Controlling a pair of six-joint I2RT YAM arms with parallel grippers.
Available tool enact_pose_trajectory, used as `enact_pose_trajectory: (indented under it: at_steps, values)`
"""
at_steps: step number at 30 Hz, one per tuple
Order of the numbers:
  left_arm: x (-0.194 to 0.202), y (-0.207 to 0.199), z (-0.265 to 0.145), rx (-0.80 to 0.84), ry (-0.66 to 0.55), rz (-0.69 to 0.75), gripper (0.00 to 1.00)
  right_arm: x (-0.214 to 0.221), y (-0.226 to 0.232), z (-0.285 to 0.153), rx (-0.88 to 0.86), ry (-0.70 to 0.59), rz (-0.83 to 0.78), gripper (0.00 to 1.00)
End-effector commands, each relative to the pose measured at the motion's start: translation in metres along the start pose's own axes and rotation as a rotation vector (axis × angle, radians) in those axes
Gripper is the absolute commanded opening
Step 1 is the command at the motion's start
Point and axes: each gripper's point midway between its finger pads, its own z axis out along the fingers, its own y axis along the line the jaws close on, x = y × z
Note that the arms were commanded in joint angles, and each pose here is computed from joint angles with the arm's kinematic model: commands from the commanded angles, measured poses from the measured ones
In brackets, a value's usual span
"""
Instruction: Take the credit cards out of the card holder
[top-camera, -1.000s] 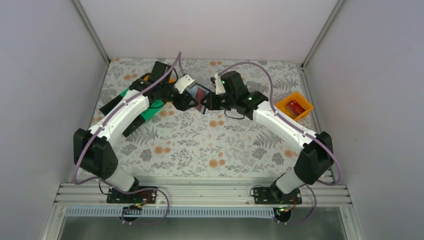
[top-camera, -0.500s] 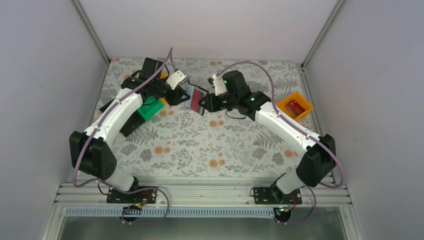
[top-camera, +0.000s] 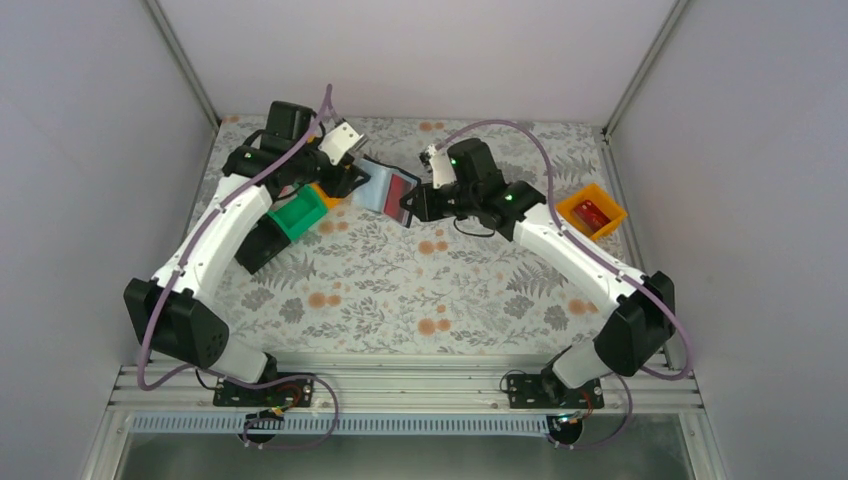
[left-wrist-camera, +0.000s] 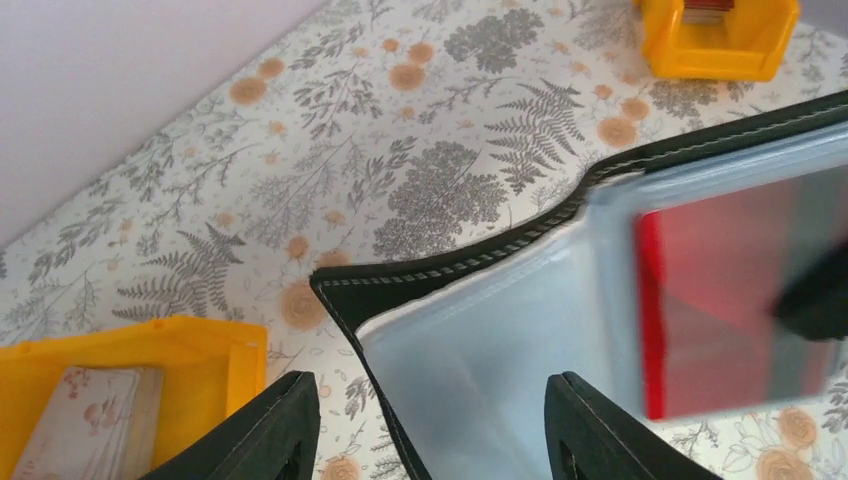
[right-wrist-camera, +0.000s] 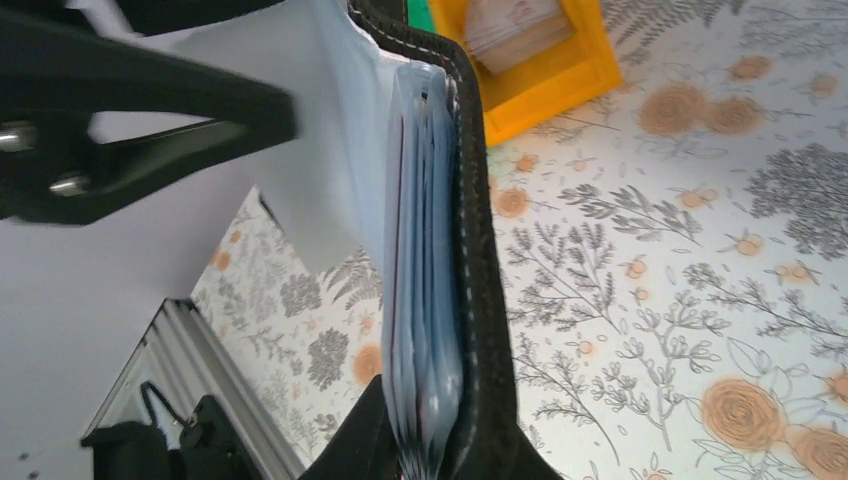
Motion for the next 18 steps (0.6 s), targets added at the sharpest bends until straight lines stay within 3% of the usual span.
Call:
enact_pose_trajectory:
  at_steps: [1, 11, 16, 18]
  values:
    - [-0.017, -0.016, -0.016, 0.089, -0.044, 0.054, 0.59, -0.018, -0.018, 0.008, 0.099, -0.031, 0.072, 0.04]
    - [-0.054, -0.010, -0.054, 0.021, -0.148, 0.103, 0.58, -0.023, -0.030, 0.058, 0.131, 0.032, 0.094, 0.04]
    - [-0.028, -0.046, -0.029, 0.295, -0.122, 0.023, 0.32, -0.023, 0.003, 0.059, -0.041, 0.036, 0.021, 0.04]
    - [-0.019, -0.046, -0.025, 0.360, -0.119, -0.018, 0.29, -0.020, 0.009, 0.054, -0.070, 0.030, -0.032, 0.04]
